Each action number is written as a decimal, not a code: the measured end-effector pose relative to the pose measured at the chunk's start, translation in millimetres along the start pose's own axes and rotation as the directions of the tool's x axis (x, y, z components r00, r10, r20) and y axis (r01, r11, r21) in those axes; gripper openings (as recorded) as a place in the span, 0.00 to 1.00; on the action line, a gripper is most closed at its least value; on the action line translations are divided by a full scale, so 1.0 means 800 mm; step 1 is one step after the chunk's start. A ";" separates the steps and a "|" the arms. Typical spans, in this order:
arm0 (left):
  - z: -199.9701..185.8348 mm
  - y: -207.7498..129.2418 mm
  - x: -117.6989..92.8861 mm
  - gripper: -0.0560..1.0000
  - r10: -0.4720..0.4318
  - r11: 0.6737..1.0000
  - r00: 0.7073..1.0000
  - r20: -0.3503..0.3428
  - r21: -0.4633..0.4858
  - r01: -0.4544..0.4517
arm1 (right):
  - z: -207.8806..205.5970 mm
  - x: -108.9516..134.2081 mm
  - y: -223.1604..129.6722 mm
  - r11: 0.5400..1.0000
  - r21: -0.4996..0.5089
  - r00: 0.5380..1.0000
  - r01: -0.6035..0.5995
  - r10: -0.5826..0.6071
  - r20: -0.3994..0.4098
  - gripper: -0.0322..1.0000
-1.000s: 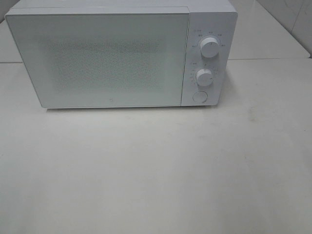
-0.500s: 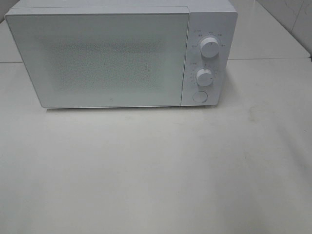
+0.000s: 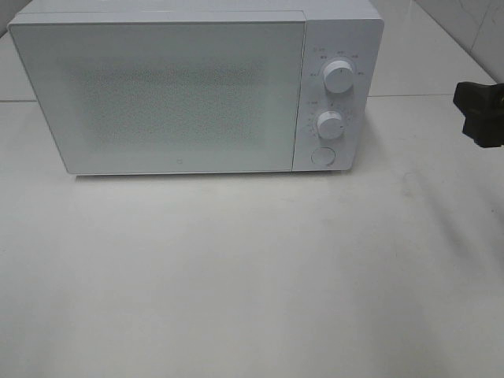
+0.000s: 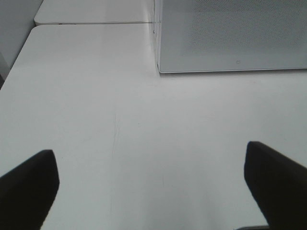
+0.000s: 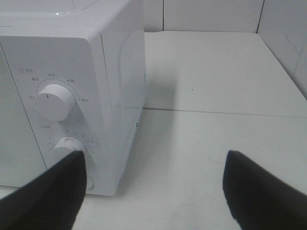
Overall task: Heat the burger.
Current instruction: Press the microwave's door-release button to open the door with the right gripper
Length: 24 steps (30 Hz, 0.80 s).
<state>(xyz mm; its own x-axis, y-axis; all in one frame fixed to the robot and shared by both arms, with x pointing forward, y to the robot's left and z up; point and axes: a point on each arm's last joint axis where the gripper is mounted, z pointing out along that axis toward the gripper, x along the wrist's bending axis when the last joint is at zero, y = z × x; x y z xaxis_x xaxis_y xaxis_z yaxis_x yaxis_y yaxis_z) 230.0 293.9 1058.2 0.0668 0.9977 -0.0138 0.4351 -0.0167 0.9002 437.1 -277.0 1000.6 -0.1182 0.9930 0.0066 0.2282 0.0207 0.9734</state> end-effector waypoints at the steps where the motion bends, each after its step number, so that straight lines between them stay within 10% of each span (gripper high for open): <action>1: 0.000 0.000 0.000 0.99 0.000 1.000 1.000 0.000 0.000 0.000 | 0.004 0.000 -0.005 1.000 -0.009 1.000 0.009 -0.009 0.001 0.77; 24: 0.000 0.000 0.000 0.99 0.000 1.000 1.000 0.000 0.000 0.000 | 0.048 0.064 -0.085 0.999 0.002 0.997 0.053 -0.053 0.061 0.77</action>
<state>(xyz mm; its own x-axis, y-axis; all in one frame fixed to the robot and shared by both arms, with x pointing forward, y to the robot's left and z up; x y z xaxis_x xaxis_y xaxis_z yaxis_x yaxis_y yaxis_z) 230.0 293.9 1058.2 0.0668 0.9977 -0.0138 0.4351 -0.0167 0.9002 452.4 -223.0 926.0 -0.0713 0.9957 -0.0592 0.2237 0.0738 0.9719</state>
